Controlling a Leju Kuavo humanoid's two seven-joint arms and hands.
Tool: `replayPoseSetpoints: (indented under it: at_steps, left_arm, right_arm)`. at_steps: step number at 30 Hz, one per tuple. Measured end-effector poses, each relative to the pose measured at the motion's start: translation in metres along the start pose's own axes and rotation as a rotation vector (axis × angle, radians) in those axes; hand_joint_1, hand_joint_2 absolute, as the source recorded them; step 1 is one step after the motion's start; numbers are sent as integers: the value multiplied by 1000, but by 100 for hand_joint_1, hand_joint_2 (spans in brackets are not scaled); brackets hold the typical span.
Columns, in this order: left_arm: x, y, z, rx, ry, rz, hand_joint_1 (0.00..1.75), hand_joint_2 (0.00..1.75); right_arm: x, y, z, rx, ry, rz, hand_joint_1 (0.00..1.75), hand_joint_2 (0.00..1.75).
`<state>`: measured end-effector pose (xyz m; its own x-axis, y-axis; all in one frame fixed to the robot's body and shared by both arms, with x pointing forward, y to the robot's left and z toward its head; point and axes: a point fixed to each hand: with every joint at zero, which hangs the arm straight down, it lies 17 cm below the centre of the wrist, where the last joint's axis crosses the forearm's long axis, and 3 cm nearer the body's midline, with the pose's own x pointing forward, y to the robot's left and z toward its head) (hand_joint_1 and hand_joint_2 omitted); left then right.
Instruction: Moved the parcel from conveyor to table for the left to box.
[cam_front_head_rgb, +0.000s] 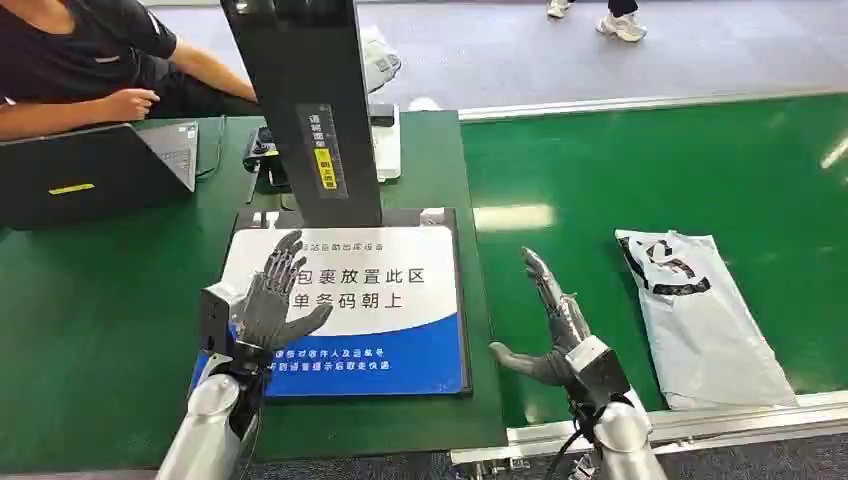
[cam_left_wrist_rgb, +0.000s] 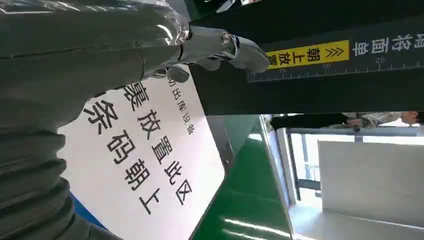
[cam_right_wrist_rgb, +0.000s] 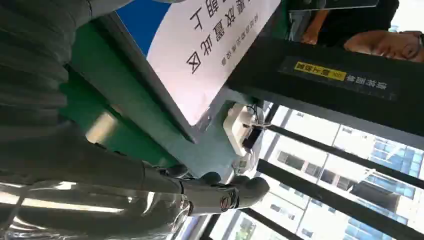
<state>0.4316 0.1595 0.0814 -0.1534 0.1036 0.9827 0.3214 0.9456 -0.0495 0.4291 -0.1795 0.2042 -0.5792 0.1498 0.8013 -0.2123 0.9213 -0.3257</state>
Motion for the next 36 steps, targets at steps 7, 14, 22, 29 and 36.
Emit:
replayPoseSetpoints:
  at_steps: [7, 14, 22, 29, 36]
  left_arm:
    - [0, 0, 1, 1, 0, 0, 0, 175]
    - [-6, -1, 6, 0, 19, 14, 0, 175]
    - [-14, -2, 15, 4, 27, 26, 0, 175]
    - [-16, -2, 15, 5, 31, 26, 0, 175]
    - [-23, 6, 22, 34, 52, 15, 0, 175]
  right_arm:
    - [1, -2, -3, 1, -7, 7, 0, 175]
    - [-8, -30, -12, -55, 22, 225, 0, 175]
    - [-14, -69, -12, -92, 43, 347, 0, 175]
    - [-17, -75, -12, -101, 58, 379, 0, 175]
    - [-54, -184, 9, -286, 348, 678, 0, 175]
